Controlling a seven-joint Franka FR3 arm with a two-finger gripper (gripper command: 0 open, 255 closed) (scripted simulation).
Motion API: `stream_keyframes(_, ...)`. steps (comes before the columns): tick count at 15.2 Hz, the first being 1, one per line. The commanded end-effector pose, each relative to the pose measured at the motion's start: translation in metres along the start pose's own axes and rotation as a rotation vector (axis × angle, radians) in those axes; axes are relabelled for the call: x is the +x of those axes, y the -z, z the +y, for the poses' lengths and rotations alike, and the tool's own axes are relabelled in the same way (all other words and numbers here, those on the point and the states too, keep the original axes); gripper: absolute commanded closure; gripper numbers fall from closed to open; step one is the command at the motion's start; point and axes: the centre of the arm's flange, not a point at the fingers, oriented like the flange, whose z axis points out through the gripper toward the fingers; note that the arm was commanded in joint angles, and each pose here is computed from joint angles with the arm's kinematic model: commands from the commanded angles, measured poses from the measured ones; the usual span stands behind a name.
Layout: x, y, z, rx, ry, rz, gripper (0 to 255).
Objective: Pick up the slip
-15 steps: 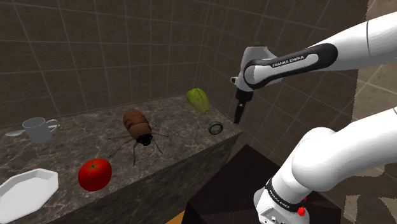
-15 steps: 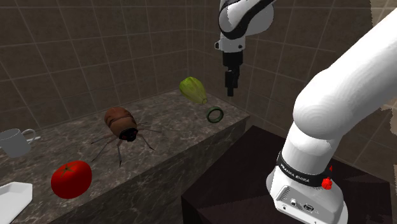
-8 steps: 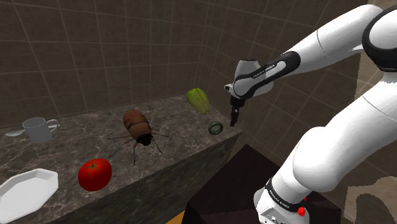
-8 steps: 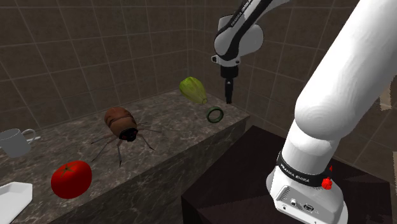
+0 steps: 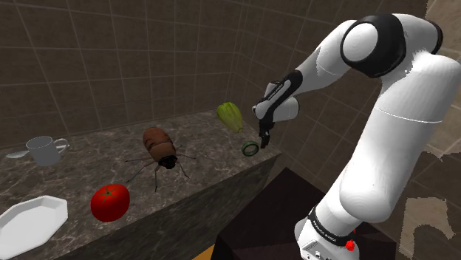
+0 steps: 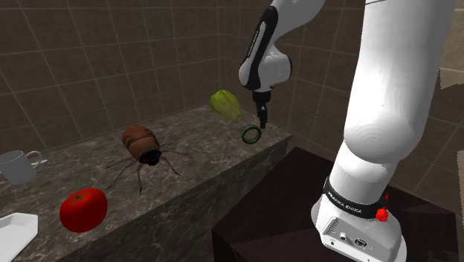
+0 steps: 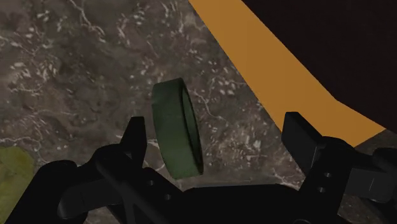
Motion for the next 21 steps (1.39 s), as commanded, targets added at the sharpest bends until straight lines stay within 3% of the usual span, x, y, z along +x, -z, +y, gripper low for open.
stream_keyframes(1,0.005,-0.018,0.015,-0.018,0.055,0.007,0)
stream_keyframes(3,0.011,-0.035,0.030,-0.034,0.104,0.013,0)
stream_keyframes(12,0.014,-0.075,0.028,-0.034,0.104,0.013,0)
stream_keyframes(13,0.014,-0.074,0.028,-0.034,0.104,0.013,255)
stream_keyframes(21,0.014,-0.074,0.027,-0.034,0.104,0.013,255)
